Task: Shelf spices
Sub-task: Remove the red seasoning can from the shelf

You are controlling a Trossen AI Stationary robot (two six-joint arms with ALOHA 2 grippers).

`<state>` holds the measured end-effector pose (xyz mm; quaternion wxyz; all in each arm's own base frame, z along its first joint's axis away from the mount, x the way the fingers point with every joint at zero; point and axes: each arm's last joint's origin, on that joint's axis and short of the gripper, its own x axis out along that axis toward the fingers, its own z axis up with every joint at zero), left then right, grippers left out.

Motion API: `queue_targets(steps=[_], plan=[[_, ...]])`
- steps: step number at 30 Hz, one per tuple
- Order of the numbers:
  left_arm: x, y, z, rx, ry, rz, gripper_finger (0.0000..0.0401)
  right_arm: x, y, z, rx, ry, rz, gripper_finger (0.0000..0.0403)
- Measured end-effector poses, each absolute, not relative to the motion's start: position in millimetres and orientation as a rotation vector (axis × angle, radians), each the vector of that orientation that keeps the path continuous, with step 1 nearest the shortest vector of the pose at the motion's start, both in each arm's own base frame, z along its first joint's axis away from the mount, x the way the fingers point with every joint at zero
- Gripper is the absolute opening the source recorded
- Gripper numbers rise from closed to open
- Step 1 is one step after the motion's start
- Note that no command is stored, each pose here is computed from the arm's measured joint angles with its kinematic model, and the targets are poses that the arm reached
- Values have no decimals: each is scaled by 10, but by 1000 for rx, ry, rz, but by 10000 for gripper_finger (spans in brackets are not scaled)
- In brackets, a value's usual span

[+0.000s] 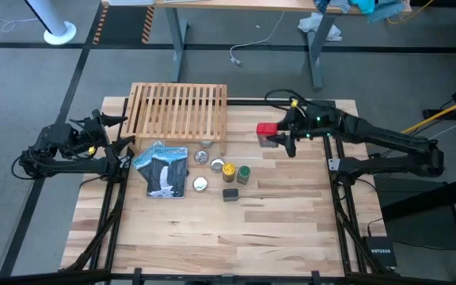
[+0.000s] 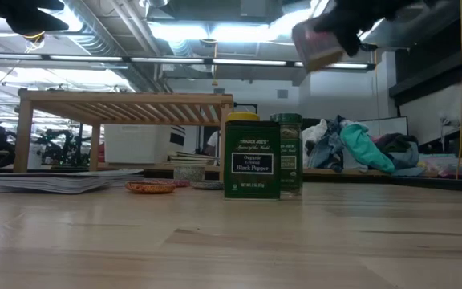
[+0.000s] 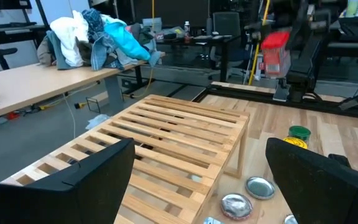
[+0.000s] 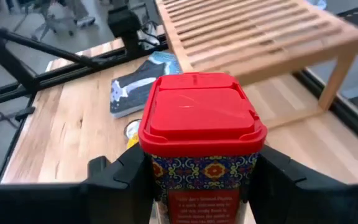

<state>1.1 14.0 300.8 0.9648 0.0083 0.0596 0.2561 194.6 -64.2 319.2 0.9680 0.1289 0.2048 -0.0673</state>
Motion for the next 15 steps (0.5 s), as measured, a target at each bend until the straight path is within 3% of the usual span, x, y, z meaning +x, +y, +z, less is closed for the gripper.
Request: queue_targets(steps=[10,15], plan=[[12,140,3008,15,120,519,356,1851,-393,2291,368,332,-136,195],[13,140,3009,13,119,520,356,1822,-269,2037,332,315,-208,195]])
